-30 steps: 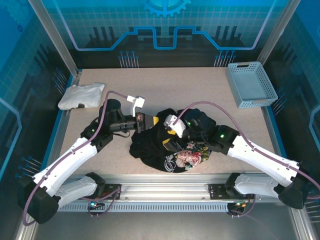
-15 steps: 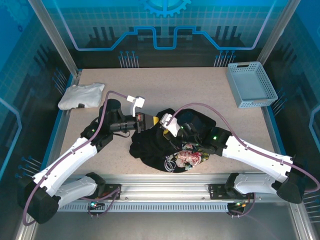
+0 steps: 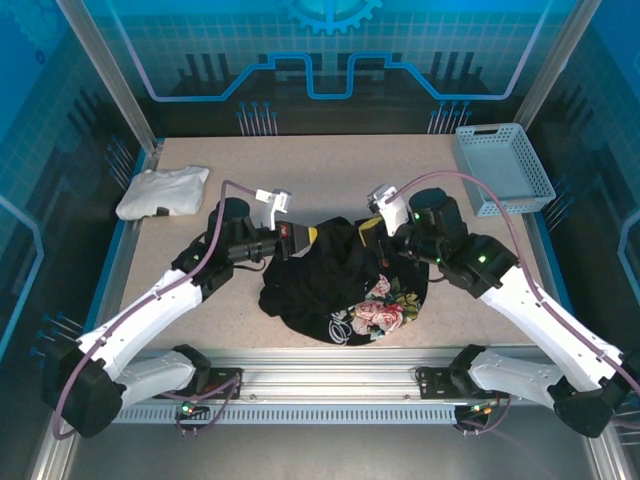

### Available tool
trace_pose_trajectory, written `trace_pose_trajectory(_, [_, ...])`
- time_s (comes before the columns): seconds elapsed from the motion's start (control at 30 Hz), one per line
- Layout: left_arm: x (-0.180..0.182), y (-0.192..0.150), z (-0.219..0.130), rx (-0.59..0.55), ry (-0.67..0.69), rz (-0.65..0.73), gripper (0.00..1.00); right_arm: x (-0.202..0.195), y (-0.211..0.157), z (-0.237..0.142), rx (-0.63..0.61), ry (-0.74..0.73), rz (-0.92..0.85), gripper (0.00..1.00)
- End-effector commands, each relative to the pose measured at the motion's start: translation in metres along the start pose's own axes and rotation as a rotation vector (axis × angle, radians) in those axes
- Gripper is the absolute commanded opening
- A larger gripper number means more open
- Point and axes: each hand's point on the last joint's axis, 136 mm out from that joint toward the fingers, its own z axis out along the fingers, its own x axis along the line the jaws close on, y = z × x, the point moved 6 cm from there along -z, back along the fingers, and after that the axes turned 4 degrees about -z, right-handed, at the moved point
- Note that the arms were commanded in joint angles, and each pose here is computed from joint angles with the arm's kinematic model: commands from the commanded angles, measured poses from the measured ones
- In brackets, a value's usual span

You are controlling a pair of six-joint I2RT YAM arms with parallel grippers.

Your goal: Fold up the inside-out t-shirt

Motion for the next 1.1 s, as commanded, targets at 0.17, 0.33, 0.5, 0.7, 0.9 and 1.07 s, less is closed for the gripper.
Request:
trace_pose_trajectory(0.17, [0.004, -0.034, -0.018, -0.124, -0.004, 0.292, 0.27, -0.003, 0.015, 0.006, 0.089, 0.041, 0.093, 0.0])
trace_pose_trajectory(0.33, [0.015, -0.055, -0.012, -0.163, 0.033, 0.526, 0.41, -0.004, 0.02, 0.01, 0.109, 0.067, 0.112, 0.0])
trace_pose_trajectory(0.5, [0.019, -0.073, 0.0, -0.132, 0.022, 0.764, 0.45, -0.006, 0.022, 0.012, 0.115, 0.076, 0.116, 0.0])
trace_pose_trajectory(0.7, [0.009, -0.091, 0.004, -0.095, -0.077, 0.897, 0.38, -0.008, 0.021, 0.015, 0.118, 0.082, 0.12, 0.0])
trace_pose_trajectory(0.9, [0.003, -0.106, 0.008, -0.084, -0.057, 1.082, 0.34, -0.009, 0.019, 0.018, 0.122, 0.088, 0.127, 0.0])
trace_pose_trajectory(1.07, [0.002, -0.104, 0.015, -0.118, 0.046, 1.22, 0.4, -0.009, 0.018, 0.02, 0.124, 0.103, 0.131, 0.0])
